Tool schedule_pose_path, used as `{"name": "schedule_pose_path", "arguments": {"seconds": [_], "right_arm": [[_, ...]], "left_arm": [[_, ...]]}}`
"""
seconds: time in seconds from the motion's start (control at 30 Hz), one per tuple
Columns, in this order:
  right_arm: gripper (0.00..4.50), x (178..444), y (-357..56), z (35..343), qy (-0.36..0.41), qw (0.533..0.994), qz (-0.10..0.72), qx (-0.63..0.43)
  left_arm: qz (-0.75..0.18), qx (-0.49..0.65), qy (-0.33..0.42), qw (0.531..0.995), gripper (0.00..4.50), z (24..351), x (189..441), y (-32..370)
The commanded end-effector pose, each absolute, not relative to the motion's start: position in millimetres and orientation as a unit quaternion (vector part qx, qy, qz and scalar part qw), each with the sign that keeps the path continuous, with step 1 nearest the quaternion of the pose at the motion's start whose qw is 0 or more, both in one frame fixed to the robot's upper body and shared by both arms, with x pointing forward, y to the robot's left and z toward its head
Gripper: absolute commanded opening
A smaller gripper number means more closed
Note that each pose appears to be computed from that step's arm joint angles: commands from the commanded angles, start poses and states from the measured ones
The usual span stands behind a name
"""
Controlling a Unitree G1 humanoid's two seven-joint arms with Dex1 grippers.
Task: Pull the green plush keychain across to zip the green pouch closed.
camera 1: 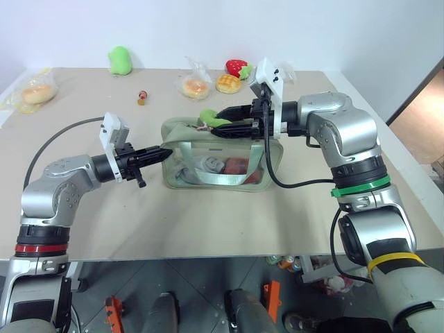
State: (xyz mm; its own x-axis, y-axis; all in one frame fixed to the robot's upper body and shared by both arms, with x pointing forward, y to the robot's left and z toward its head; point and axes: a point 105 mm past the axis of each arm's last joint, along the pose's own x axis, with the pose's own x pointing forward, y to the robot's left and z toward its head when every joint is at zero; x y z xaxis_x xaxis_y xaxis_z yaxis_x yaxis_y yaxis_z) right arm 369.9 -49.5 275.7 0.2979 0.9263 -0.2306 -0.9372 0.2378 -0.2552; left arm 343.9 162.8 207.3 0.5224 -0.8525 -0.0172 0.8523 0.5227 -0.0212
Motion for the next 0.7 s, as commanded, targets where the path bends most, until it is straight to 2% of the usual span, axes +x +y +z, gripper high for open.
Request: {"name": "schedule_pose_path", "arguments": {"seconds": [0.03, 0.1, 0.2, 0.33, 0.37, 0.7], "right_arm": [[2.36, 370.6, -52.2, 292.3, -0.008, 0.791, 0.584, -0.182], [2.36, 370.9, -52.1, 292.3, -0.009, 0.791, 0.585, -0.182], [1.56, 373.8, -52.6, 293.7, -0.012, 0.796, 0.578, -0.176], [0.19, 371.9, -52.8, 294.5, -0.018, 0.792, 0.583, -0.179], [0.07, 371.6, -52.8, 294.8, -0.020, 0.792, 0.583, -0.180], [0.07, 374.6, -61.4, 301.4, -0.031, 0.798, 0.568, -0.200]], "left_arm": [[-0.488, 0.001, -0.001, 0.873, 0.00, 214.4, 343.8, 163.4], [-0.487, 0.001, -0.002, 0.873, 0.00, 214.5, 343.7, 163.6], [-0.488, 0.001, -0.001, 0.873, 0.00, 214.7, 343.1, 163.5], [-0.487, 0.001, -0.001, 0.873, 0.00, 214.5, 343.3, 163.7], [-0.487, 0.001, -0.001, 0.873, 0.00, 214.5, 343.3, 163.6], [-0.487, 0.001, -0.001, 0.873, 0.00, 214.1, 343.8, 163.6]]}}
